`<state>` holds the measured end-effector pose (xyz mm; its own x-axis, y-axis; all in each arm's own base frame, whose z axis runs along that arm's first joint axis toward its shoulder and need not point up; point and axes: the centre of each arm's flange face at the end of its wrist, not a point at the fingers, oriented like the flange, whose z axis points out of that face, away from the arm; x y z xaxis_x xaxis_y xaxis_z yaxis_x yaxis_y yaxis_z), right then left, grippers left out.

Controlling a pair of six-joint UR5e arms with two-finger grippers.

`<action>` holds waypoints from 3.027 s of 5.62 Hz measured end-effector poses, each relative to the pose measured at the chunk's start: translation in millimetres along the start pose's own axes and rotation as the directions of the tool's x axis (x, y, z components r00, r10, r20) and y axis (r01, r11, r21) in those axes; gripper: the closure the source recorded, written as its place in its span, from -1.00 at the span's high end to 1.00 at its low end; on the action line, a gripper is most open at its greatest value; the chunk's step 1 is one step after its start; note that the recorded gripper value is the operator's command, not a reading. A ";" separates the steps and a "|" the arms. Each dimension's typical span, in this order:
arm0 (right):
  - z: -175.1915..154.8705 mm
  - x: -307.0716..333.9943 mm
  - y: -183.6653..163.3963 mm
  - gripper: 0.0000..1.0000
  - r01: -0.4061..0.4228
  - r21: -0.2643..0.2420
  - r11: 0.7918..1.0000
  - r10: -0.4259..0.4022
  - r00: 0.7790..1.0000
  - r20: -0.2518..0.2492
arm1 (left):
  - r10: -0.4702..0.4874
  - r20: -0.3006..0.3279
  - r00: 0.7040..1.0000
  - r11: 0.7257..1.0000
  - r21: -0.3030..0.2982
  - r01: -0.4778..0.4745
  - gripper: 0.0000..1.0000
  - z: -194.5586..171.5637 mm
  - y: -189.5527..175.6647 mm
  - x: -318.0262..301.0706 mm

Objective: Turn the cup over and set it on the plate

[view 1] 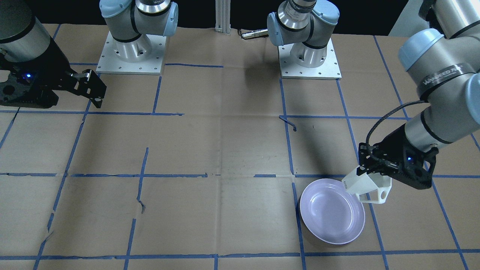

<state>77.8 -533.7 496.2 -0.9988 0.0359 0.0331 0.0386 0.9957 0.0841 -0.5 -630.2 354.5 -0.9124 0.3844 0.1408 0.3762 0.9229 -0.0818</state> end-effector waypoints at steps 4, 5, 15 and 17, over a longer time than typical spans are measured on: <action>0.0 0.0 0.0 1.00 0.000 0.000 1.000 0.000 1.000 0.000 | 0.125 0.106 0.986 0.990 -0.077 -0.117 -0.99 82.6 -39.5 34.1; 0.0 0.0 0.0 1.00 0.000 0.000 1.000 0.000 1.000 0.000 | 0.128 0.098 0.987 0.989 -0.090 -0.120 -0.58 91.6 -37.9 36.0; 0.2 0.0 -0.1 1.00 0.000 0.000 1.000 0.000 1.000 0.000 | -0.261 0.093 0.961 0.962 -0.055 0.267 0.97 -88.4 27.0 147.8; 0.1 0.0 -0.1 1.00 0.000 0.000 1.000 0.000 1.000 0.000 | -0.304 0.109 0.947 0.949 -0.056 0.311 0.97 -110.8 39.0 179.9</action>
<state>77.8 -533.8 496.0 -0.9988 0.0359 0.0330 0.0386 0.9957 0.0843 -132.0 -522.6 486.0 -0.9954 0.0814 0.0504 0.0825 0.9964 0.0214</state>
